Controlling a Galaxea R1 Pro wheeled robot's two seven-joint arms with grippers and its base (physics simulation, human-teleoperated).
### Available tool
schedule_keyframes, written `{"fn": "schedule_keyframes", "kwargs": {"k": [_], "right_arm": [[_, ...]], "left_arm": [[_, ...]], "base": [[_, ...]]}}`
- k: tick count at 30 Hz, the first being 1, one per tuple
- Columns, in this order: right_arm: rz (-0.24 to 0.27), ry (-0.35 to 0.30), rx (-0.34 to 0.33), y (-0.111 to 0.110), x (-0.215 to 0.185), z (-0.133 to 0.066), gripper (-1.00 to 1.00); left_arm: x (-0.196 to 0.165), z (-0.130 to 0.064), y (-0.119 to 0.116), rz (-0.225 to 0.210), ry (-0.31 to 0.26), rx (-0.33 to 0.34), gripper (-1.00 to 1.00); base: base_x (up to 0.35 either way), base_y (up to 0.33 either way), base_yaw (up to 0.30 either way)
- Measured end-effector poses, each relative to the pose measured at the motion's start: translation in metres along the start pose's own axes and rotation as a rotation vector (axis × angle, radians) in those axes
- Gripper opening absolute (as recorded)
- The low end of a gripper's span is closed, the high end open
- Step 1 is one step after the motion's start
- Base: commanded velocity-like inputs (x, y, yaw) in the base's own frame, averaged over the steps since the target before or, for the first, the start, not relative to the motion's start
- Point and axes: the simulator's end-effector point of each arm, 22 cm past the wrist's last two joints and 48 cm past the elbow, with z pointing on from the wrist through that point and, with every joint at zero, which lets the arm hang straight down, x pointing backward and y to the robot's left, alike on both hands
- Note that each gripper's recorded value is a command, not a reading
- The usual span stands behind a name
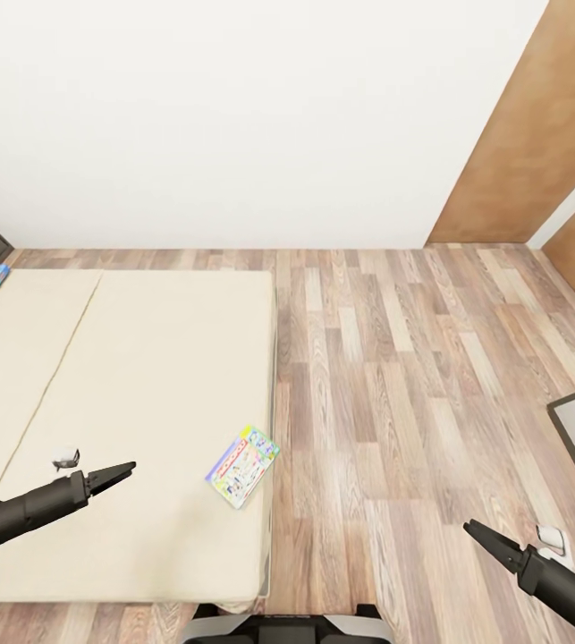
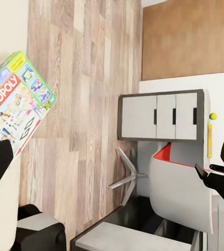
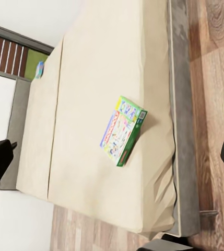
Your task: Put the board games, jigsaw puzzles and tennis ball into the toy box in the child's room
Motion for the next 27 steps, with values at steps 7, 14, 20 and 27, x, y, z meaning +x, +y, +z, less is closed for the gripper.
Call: {"fn": "schedule_keyframes", "kwargs": {"k": [7, 14, 20, 27], "right_arm": [[-0.008, -0.008, -0.009, 0.004, -0.004, -0.001, 1.0], [-0.015, -0.016, -0.017, 0.008, -0.007, -0.002, 1.0], [-0.02, -0.022, -0.019, 0.01, -0.009, -0.002, 1.0], [-0.028, -0.029, -0.02, 0.013, -0.012, -0.003, 1.0]], "left_arm": [[-0.002, 0.0, -0.005, 0.007, -0.005, 0.007, 1.0], [-0.004, 0.0, -0.01, 0.015, -0.009, 0.014, 1.0], [-0.006, -0.001, -0.014, 0.022, -0.013, 0.017, 1.0], [-0.008, -0.003, -0.019, 0.03, -0.018, 0.023, 1.0]], "base": [[0.0, 0.0, 0.0], [0.0, 0.0, 0.0], [0.0, 0.0, 0.0], [0.0, 0.0, 0.0]]}}
